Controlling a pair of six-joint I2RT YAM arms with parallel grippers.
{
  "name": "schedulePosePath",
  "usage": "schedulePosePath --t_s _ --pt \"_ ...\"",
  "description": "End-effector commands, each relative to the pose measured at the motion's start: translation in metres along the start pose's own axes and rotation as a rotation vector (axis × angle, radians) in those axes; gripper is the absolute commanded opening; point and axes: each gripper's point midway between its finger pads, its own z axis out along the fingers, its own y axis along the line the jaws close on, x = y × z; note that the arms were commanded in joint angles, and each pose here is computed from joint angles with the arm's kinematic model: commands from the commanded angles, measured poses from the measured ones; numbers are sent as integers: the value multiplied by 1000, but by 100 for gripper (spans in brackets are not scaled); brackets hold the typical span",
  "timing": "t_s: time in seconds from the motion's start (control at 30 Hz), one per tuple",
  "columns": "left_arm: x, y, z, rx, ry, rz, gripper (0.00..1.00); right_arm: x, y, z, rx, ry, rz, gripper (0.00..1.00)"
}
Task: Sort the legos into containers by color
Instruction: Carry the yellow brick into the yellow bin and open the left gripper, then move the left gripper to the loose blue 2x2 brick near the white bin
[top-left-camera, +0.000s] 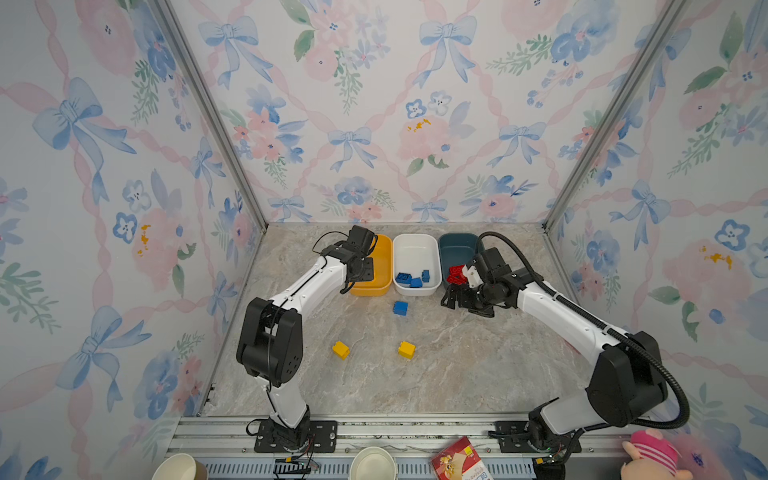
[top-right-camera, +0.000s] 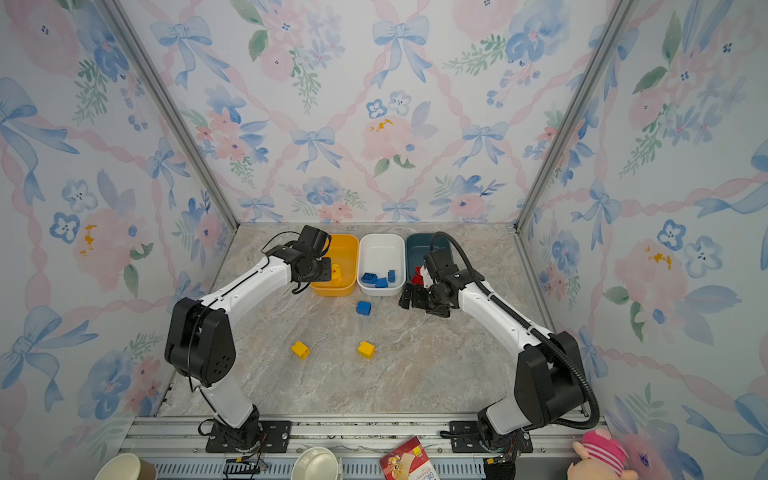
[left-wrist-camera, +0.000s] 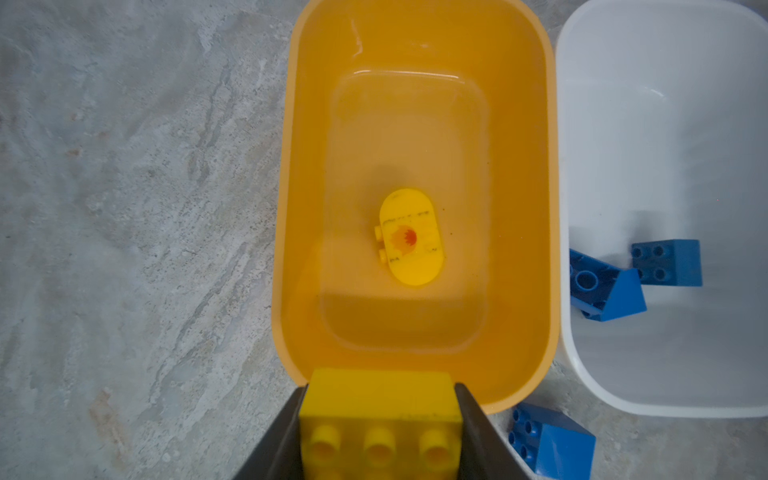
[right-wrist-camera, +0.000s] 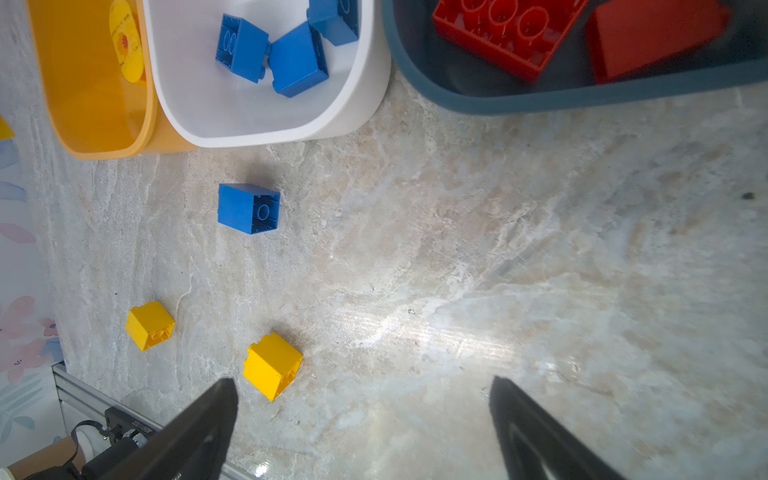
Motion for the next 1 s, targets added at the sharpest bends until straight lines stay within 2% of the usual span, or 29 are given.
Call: schedulePosePath --t_s 0.0,0.3,0.43,0.63,0.97 --pt "-4 1 19 -24 20 15 42 -4 10 -9 -13 -22 -10 97" --pt "-7 -3 54 -54 36 5 42 -4 12 -10 -13 -21 -16 97" --pt "-2 -2 60 -63 50 9 48 -3 12 -10 -12 -21 -14 97" --pt "-1 -1 56 -59 48 -3 62 -2 11 -8 -11 -19 -11 97" --pt "-11 -15 32 2 8 -24 66 -5 15 -9 -17 -25 -14 97"
